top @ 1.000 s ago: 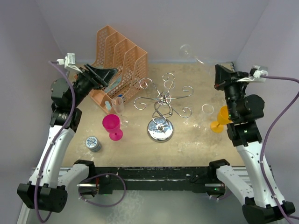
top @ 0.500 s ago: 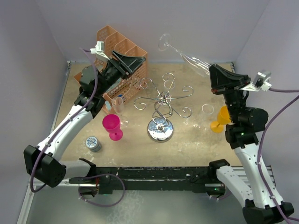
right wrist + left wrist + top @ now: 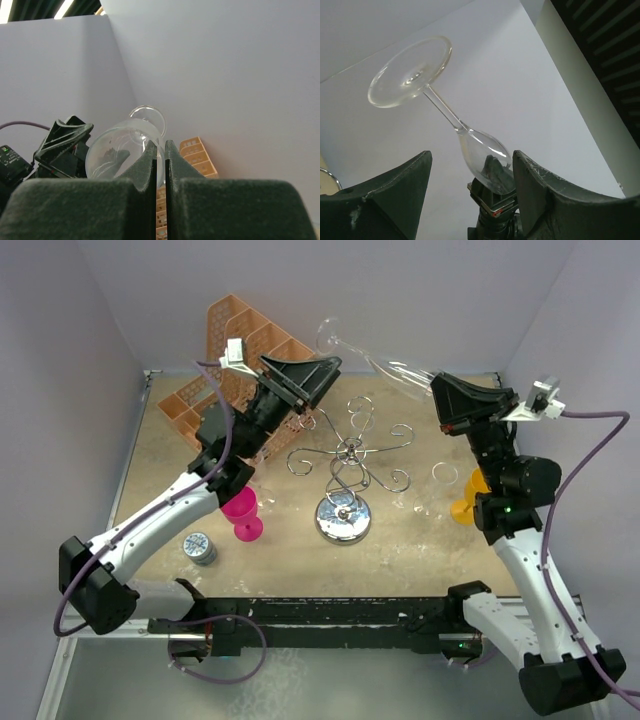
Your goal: Place the wine glass upside down on the wine glass rack
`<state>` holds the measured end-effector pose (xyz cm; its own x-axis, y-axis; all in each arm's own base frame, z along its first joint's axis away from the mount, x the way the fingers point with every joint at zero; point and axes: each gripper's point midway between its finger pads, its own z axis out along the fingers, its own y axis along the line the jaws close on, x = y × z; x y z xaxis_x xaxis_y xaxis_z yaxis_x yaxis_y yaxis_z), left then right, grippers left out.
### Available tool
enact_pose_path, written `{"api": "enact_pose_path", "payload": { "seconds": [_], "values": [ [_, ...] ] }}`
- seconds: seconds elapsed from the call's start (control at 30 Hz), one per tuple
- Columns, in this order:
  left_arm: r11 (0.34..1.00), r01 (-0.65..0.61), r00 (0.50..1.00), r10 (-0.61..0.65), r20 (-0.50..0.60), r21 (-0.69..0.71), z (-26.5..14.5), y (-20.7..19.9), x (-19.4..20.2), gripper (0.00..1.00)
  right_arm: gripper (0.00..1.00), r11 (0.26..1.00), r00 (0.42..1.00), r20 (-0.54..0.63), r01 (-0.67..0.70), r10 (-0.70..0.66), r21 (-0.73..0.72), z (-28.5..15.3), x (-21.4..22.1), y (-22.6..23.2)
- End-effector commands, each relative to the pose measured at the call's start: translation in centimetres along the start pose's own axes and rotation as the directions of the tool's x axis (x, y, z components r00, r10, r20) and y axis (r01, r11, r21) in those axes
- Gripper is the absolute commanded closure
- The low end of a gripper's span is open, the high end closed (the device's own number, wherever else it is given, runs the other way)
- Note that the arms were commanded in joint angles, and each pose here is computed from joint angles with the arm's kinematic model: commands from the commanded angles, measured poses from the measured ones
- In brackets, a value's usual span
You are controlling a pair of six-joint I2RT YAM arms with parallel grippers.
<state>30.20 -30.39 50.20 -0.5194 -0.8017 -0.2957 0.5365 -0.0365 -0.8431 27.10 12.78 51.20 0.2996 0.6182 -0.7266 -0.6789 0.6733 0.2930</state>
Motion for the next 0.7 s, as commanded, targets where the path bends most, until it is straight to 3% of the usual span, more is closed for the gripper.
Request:
{"api": "enact_pose_path", "payload": {
  "seconds": [0.0,0.17,0.33,0.67],
  "values": [
    [0.998,0.036,0.991,-0.043,0.124,0.052,1.0,-1.7,-1.3,0.38,1.0,0.994,0.999,0.043,0.003,0.002,-0.108,0.1,-1.9,2.7],
    [0.996,0.077,0.976,-0.082,0.201,0.036,1.6,-0.9,-1.9,0.39,1.0,0.99,1.0,0.009,-0.027,0.028,-0.14,-0.5,-1.3,3.5],
    [0.993,0.118,0.956,-0.114,0.271,0.001,1.7,-0.4,-2.4,0.64,1.0,0.983,0.999,-0.011,-0.047,0.046,-0.179,-1.0,-1.4,4.5],
    [0.988,0.153,0.925,-0.153,0.347,0.026,1.5,-1.4,-3.5,0.8,1.0,0.978,0.995,-0.086,-0.065,0.048,-0.2,-1.8,0.9,4.4]
  ]
}}
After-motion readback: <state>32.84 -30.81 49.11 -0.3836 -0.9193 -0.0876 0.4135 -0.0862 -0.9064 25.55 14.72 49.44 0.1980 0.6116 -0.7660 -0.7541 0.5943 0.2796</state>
